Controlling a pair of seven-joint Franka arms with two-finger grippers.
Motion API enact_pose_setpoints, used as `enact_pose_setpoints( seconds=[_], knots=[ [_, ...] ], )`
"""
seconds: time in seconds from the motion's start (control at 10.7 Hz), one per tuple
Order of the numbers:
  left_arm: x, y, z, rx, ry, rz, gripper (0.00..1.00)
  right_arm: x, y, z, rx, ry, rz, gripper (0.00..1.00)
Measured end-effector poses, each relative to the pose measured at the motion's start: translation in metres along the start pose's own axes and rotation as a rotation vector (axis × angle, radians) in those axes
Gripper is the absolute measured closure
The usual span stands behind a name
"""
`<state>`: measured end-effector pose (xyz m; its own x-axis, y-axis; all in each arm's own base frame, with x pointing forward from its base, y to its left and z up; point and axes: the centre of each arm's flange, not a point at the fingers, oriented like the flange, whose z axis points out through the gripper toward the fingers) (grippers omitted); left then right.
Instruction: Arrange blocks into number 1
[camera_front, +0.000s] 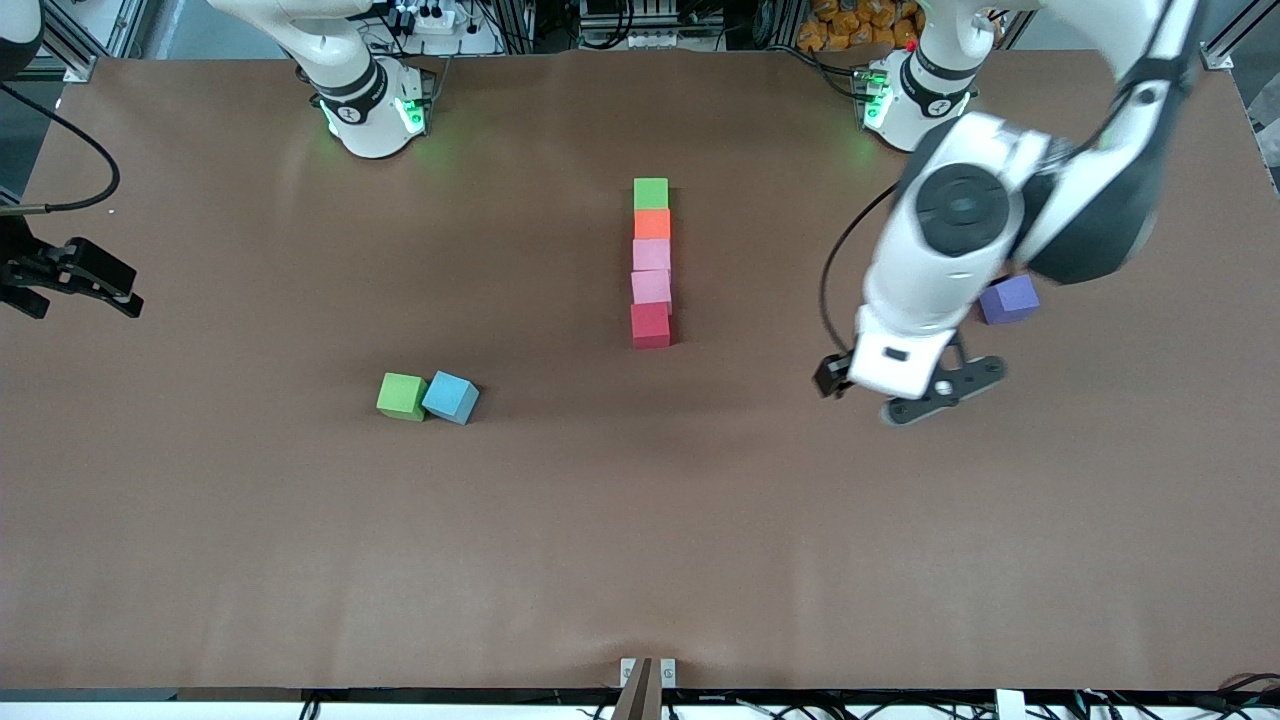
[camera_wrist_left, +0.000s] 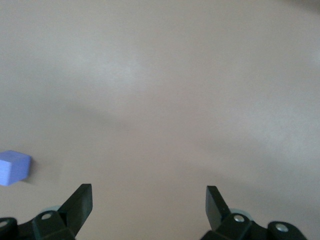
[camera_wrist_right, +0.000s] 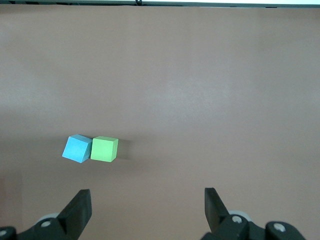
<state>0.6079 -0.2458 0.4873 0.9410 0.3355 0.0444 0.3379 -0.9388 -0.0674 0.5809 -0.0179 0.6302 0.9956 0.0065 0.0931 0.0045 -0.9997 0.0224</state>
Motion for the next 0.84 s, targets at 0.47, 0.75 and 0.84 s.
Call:
enact_pose_setpoints(
  seconds=[0.47, 0.75, 0.84],
  knots=[
    [0.016, -0.109, -0.060, -0.058, -0.048, 0.139, 0.00, 0.000, 0.000, 0.000, 0.000, -0.001, 0.000, 0.00],
    [0.019, -0.174, -0.112, -0.106, -0.006, 0.217, 0.00, 0.000, 0.000, 0.000, 0.000, -0.001, 0.000, 0.00],
    [0.015, -0.182, -0.123, -0.105, 0.017, 0.252, 0.00, 0.000, 0.000, 0.000, 0.000, -0.001, 0.001, 0.00]
  ],
)
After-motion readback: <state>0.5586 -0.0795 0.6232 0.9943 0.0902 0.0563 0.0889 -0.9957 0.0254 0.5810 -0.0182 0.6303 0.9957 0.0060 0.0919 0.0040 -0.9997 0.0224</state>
